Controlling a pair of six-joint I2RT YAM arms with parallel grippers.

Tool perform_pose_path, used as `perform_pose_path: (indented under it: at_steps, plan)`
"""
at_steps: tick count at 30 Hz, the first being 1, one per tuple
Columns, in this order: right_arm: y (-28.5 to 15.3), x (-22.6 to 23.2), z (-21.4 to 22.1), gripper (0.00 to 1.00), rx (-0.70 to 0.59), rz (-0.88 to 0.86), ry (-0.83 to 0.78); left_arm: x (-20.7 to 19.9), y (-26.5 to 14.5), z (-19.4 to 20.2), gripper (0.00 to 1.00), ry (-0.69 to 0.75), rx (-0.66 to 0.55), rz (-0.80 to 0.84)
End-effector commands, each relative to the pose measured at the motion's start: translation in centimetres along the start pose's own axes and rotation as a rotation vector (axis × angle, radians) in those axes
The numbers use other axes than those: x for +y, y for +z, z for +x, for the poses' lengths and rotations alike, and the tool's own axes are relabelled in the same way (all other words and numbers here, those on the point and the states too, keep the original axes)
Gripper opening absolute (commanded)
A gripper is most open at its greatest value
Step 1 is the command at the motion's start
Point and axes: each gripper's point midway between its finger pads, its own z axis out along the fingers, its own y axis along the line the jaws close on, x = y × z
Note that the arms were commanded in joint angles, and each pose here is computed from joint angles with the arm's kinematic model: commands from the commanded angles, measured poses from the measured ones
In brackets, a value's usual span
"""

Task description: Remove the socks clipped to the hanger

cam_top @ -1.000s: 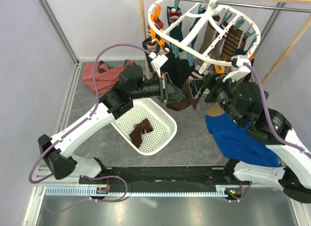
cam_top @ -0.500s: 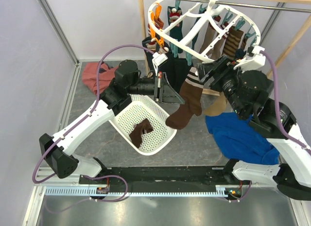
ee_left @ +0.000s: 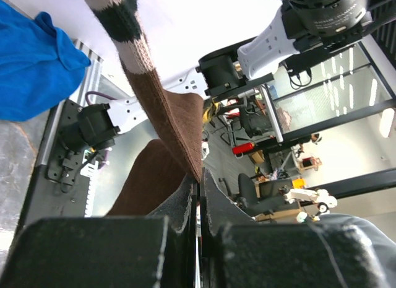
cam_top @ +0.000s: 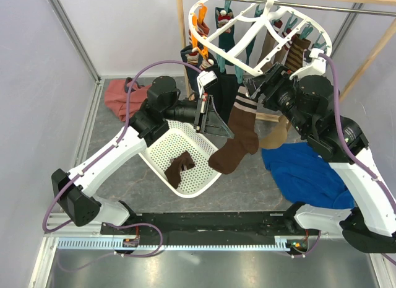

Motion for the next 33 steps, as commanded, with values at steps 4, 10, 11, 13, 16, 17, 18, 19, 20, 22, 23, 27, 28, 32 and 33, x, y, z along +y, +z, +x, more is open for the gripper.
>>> perform_pose_path:
  at_steps: [4, 10, 11, 13, 16, 17, 18, 19, 20, 22, 23, 27, 28, 32, 33]
  plan:
    - [0.2, 0.8, 0.7, 0.79, -0.026, -0.113, 0.066, -1.6, 0.0, -0.7, 0.02, -0.032, 0.033, 0.055]
    - [0.3, 0.6, 1.4, 0.79, -0.037, -0.153, 0.085, -0.7, -0.2, -1.4, 0.02, -0.065, 0.037, 0.048]
    - [0.2, 0.7, 1.4, 0.78, -0.037, -0.16, 0.09, -0.5, -0.3, -1.5, 0.02, -0.071, 0.035, 0.045]
    - [-0.1, 0.6, 1.5, 0.76, -0.036, -0.168, 0.092, 0.1, -0.4, -1.9, 0.02, -0.077, 0.026, 0.034]
    - [-0.3, 0.6, 2.0, 0.68, -0.019, -0.183, 0.1, 1.0, -0.4, -2.6, 0.02, -0.069, 0.01, -0.006]
    - [-0.5, 0.7, 2.1, 0.61, -0.013, -0.191, 0.105, 1.8, -0.5, -2.2, 0.02, -0.112, 0.017, -0.052]
    - [-0.6, 0.8, 2.4, 0.58, -0.004, -0.2, 0.113, 2.5, -0.5, -2.7, 0.03, -0.064, -0.008, -0.093]
    - [-0.7, 0.9, 2.5, 0.55, 0.001, -0.21, 0.119, 2.4, -0.5, -3.2, 0.05, -0.041, -0.022, -0.114]
    - [-0.7, 1.0, 2.5, 0.47, 0.001, -0.215, 0.128, 2.7, -0.6, -3.3, 0.09, -0.038, -0.028, -0.138]
    - [-0.8, 1.4, 2.7, 0.42, 0.011, -0.235, 0.146, 3.5, -0.9, -3.9, 0.15, -0.022, -0.061, -0.211]
    - [-0.8, 1.6, 2.5, 0.37, 0.005, -0.246, 0.154, 4.2, -1.1, -4.5, 0.23, 0.005, -0.097, -0.261]
    - [0.0, 1.6, 3.2, 0.25, 0.021, -0.236, 0.158, 5.3, -2.6, -5.6, 0.43, 0.045, -0.183, -0.414]
    - [0.2, 1.4, 3.1, 0.21, 0.013, -0.225, 0.16, 5.3, -3.0, -5.9, 0.46, 0.064, -0.203, -0.44]
    - [0.5, 1.2, 2.5, 0.1, -0.013, -0.204, 0.174, 5.6, -5.0, -6.9, 0.6, 0.165, -0.291, -0.568]
    - [0.5, 1.3, 2.3, 0.1, -0.02, -0.205, 0.179, 4.9, -5.5, -6.9, 0.61, 0.201, -0.31, -0.581]
